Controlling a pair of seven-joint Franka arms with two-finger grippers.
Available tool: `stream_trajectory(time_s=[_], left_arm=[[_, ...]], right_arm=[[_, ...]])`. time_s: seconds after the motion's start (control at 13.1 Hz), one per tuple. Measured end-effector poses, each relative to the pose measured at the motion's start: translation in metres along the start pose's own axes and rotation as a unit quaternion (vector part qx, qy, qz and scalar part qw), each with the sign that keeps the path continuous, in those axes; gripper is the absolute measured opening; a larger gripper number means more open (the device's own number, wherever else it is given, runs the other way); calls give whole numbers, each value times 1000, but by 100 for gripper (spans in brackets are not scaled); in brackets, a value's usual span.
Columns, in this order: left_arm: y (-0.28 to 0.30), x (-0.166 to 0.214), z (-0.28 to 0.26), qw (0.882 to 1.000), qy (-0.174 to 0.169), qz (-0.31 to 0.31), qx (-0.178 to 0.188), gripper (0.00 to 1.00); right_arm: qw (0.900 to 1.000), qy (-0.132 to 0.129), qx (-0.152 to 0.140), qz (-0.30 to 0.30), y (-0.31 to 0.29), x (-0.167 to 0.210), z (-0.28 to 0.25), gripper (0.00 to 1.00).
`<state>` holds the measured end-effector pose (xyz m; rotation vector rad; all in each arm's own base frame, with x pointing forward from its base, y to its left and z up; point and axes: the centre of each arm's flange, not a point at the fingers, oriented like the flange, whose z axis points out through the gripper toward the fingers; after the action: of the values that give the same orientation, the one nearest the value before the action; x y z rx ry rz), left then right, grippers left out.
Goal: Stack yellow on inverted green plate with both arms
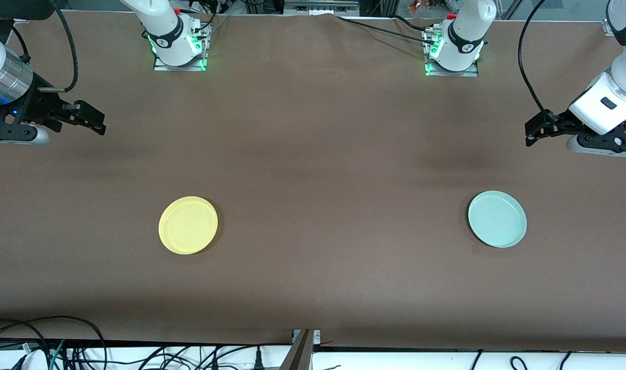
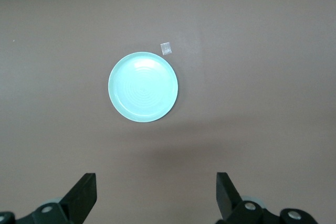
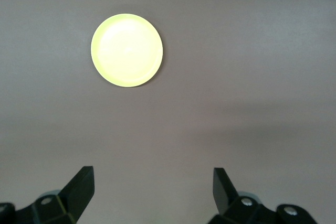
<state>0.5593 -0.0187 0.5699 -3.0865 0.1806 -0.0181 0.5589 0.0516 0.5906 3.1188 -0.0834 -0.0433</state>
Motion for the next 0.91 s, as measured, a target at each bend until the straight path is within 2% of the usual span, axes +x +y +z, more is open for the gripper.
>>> stream_trajectory(time_s=[0.91], left_arm=[[-6, 4, 12, 1000, -20, -5, -3, 100]], right_arm=[[1000, 0, 0, 0, 0, 0, 0, 100]])
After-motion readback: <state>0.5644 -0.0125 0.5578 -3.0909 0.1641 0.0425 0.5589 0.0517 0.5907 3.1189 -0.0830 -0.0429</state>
